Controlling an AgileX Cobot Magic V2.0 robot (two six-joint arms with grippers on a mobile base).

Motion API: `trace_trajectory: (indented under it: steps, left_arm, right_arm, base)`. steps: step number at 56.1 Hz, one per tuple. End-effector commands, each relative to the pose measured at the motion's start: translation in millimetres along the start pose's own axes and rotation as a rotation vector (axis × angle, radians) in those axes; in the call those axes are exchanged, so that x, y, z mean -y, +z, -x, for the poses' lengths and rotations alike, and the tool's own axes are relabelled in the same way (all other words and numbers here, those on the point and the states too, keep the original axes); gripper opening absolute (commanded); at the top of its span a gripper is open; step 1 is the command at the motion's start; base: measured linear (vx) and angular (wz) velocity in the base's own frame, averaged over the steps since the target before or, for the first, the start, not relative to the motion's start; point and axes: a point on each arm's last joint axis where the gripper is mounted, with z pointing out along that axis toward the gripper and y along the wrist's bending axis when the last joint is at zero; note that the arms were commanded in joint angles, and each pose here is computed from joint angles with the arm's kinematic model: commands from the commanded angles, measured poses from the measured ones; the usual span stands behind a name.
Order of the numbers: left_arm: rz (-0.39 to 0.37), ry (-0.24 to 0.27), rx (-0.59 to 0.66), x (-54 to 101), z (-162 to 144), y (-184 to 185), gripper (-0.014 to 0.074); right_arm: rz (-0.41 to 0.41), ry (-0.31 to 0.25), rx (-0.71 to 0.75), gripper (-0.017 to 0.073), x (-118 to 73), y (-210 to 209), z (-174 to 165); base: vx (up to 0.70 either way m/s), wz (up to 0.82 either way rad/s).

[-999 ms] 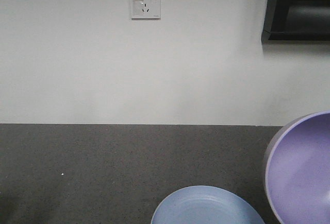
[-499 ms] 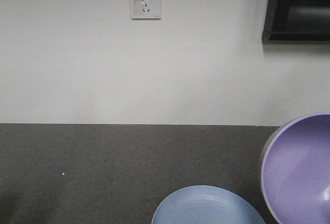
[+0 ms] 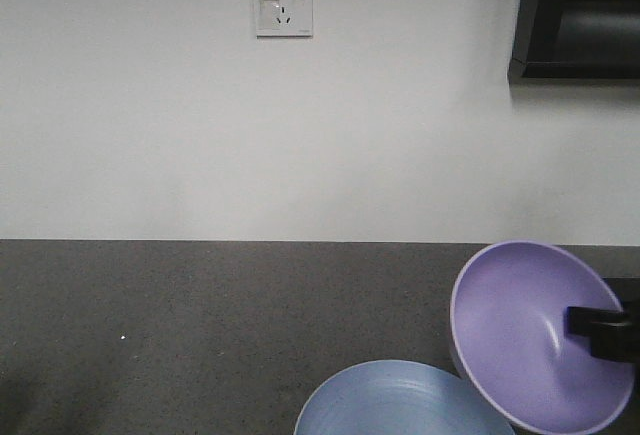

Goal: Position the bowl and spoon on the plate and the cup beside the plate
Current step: 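Lower the lavender bowl onto the blue plate and open the right gripper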

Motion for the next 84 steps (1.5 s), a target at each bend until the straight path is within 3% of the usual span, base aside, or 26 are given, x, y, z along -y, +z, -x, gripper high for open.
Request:
trace_trajectory:
  steps: [1, 9, 14, 35, 47, 59, 67, 77, 84]
  left_arm:
    - [0.005, -0.009, 0.113, -1.0, 17, -2, -0.0006]
    - [0.004, -0.011, 0.113, -0.9, 17, -2, -0.0006]
    - [0.004, -0.011, 0.114, -0.9, 17, -2, -0.0006]
    - [0.004, -0.012, 0.112, -0.9, 16, -2, -0.0006]
    - [0.004, -0.013, 0.113, -0.9, 17, -2, -0.0006]
    - [0.004, -0.014, 0.112, -0.9, 16, -2, -0.0006]
    - [0.004, -0.014, 0.111, -0.9, 16, -2, -0.0006]
    - [0.000, -0.042, 0.099, -0.7, 15, -2, -0.0006]
    - [-0.003, -0.077, 0.088, -0.5, 14, -2, -0.0006]
  right_arm:
    - [0.039, 0.008, -0.037, -0.0009, -2.8, 19, 22]
    - [0.099, -0.049, -0.244, -0.0009, -19.0, 76, 22]
    - [0.116, -0.053, -0.332, -0.0009, -24.7, 104, 18]
    - [0.085, -0.020, -0.423, 0.0000, -6.9, 160, 2]
    - [0.095, -0.036, -0.439, 0.0124, -5.7, 164, -1]
    - [0.096, -0.051, -0.432, 0.0407, -5.5, 165, 0]
    - [0.103, -0.114, -0.409, 0.0543, -7.2, 159, 4]
    - [0.068, -0.190, -0.297, 0.0546, -14.3, 127, 23]
    - [0.010, -0.241, -0.197, 0.0437, -21.8, 88, 39]
  base:
    - [0.00, 0.00]
    - [0.00, 0.00]
    - [0.00, 0.00]
    - [0.00, 0.00]
    - [0.00, 0.00]
    - [0.00, 0.00]
    - [0.00, 0.00]
    - [0.00, 0.00]
    - [0.00, 0.00]
